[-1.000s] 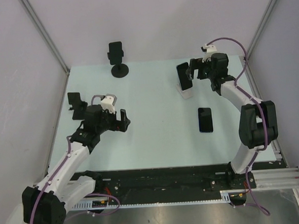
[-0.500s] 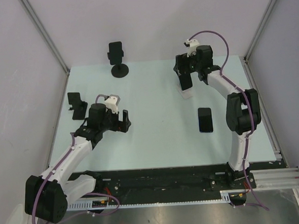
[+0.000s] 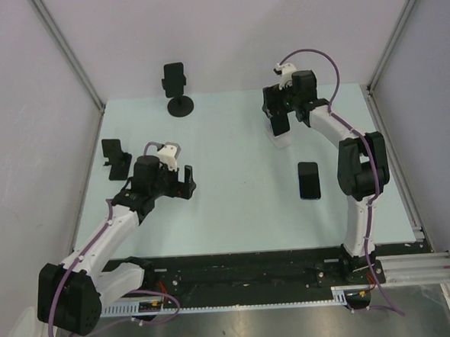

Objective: Remove the phone from the phone stand

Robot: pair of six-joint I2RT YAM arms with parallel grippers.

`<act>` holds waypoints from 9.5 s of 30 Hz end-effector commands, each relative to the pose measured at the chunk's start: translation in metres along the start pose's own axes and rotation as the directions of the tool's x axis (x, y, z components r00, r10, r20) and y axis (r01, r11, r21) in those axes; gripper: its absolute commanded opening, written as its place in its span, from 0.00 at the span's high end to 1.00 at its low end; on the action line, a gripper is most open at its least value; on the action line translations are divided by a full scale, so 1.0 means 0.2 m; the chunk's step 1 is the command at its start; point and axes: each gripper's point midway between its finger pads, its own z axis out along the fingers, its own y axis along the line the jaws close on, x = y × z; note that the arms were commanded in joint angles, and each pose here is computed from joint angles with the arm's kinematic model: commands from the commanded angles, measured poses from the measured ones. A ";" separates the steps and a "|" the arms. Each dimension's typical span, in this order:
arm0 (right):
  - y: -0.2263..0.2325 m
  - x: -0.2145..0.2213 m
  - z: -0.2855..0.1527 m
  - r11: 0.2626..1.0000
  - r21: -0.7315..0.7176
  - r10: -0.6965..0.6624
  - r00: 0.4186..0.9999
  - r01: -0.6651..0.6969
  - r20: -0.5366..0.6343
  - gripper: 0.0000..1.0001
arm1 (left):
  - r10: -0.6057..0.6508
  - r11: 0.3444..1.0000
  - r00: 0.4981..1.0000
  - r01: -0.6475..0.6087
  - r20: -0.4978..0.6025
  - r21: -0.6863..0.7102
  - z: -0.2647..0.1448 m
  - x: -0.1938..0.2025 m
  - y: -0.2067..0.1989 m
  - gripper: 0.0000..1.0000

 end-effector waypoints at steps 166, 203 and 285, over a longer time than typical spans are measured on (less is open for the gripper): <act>-0.32 0.34 -0.39 0.700 -0.053 0.711 0.702 -0.712 -0.041 0.32 | 0.100 0.995 0.991 -0.101 0.092 0.013 -0.09 -0.14 -0.12 0.00; -0.28 0.48 -0.06 0.367 0.045 0.930 0.367 -0.929 -0.008 0.66 | 0.109 0.994 0.990 -0.108 0.087 -0.010 -0.09 -0.14 -0.10 0.00; 0.52 0.35 -0.28 0.715 0.066 0.696 0.699 -0.696 -0.166 1.00 | -0.350 0.907 0.914 0.274 0.208 0.319 -0.21 -0.46 -0.47 0.00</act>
